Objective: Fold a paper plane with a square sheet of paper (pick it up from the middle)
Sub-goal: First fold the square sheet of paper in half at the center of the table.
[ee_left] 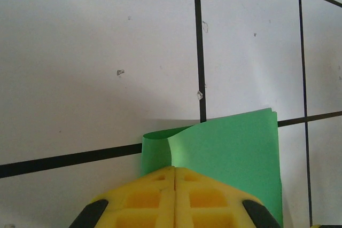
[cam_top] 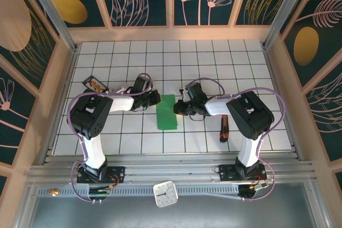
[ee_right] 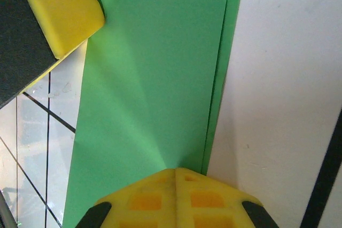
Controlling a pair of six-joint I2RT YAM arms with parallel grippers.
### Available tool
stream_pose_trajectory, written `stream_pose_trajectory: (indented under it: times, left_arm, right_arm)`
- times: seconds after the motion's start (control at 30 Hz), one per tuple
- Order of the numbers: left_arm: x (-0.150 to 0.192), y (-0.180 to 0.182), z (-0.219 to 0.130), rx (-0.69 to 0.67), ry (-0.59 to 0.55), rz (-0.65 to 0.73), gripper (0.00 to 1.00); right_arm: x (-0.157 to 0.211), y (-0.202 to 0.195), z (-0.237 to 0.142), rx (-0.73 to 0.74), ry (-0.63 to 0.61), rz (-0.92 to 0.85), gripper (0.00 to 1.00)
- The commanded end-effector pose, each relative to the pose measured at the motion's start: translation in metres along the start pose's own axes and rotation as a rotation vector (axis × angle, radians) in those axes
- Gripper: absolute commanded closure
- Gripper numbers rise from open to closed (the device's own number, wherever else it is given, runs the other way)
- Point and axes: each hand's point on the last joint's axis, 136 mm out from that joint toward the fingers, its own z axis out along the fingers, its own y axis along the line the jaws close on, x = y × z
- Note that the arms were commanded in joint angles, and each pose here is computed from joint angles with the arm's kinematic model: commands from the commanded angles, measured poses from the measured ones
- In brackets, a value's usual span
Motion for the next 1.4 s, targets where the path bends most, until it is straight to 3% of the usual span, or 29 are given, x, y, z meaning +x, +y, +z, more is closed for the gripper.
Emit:
stream_pose_trajectory:
  times: [0.0, 0.33, 0.53, 0.67, 0.87, 1.37]
  left_arm:
    - [0.022, 0.038, 0.006, -0.088, 0.056, -0.019, 0.91]
    - [-0.006, 0.009, -0.024, -0.018, -0.031, 0.008, 0.74]
    - [0.013, -0.007, -0.054, 0.11, -0.026, -0.101, 0.7]
    - [0.038, -0.013, -0.071, 0.188, 0.009, -0.168, 0.81]
    - [0.07, -0.023, -0.077, 0.208, 0.091, -0.146, 0.97]
    - [0.115, -0.013, -0.056, 0.163, 0.24, -0.15, 1.0]
  right_arm:
    - [0.044, -0.081, 0.008, 0.304, 0.102, 0.068, 1.0]
    - [0.044, -0.081, 0.008, 0.309, 0.104, 0.068, 1.0]
    - [0.043, -0.081, 0.008, 0.309, 0.102, 0.068, 1.0]
    - [0.042, -0.081, 0.009, 0.31, 0.101, 0.068, 1.0]
    - [0.041, -0.081, 0.009, 0.314, 0.102, 0.066, 1.0]
    - [0.042, -0.082, 0.007, 0.322, 0.102, 0.068, 1.0]
